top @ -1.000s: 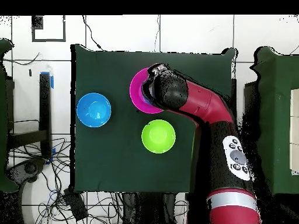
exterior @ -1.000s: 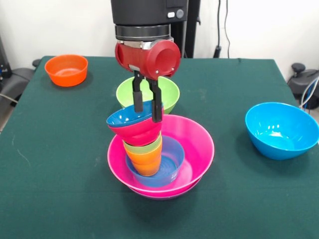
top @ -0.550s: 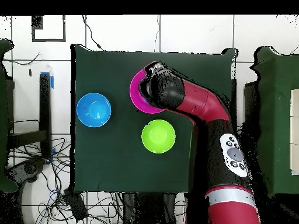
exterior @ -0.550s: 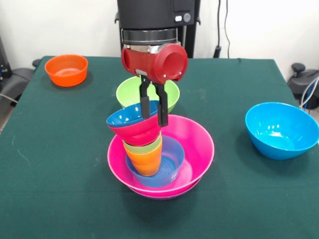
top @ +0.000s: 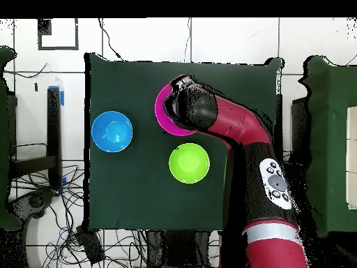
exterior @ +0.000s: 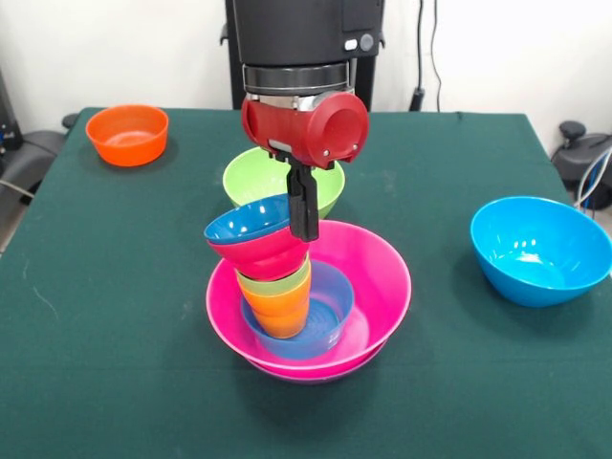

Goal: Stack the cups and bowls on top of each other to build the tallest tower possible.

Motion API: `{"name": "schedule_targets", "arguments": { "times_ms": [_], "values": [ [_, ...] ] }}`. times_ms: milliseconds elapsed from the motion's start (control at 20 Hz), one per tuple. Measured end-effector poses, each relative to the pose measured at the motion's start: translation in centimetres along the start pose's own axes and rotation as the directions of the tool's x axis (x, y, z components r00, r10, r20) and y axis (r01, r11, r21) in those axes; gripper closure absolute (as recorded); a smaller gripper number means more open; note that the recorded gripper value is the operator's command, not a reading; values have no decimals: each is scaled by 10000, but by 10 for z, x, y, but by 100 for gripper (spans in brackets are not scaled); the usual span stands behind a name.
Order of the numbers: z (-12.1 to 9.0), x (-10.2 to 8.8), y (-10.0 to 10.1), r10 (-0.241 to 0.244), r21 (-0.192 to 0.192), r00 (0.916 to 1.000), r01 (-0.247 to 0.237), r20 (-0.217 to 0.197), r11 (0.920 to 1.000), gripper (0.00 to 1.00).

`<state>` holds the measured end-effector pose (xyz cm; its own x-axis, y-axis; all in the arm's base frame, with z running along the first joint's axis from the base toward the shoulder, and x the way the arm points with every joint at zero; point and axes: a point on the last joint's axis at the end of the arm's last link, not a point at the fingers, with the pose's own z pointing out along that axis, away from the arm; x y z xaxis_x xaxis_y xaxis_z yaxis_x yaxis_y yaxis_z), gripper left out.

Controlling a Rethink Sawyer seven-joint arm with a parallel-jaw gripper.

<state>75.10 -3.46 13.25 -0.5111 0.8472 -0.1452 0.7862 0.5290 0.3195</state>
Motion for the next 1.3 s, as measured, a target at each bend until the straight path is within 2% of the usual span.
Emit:
{"name": "schedule_targets", "arguments": {
  "times_ms": [900,1300],
  "values": [
    [-3,2,0,-13,7,10000,13,-8,10000,100],
    [-16,-1,-9,59,157,9999,-58,-110,9999,100]
  ]
}}
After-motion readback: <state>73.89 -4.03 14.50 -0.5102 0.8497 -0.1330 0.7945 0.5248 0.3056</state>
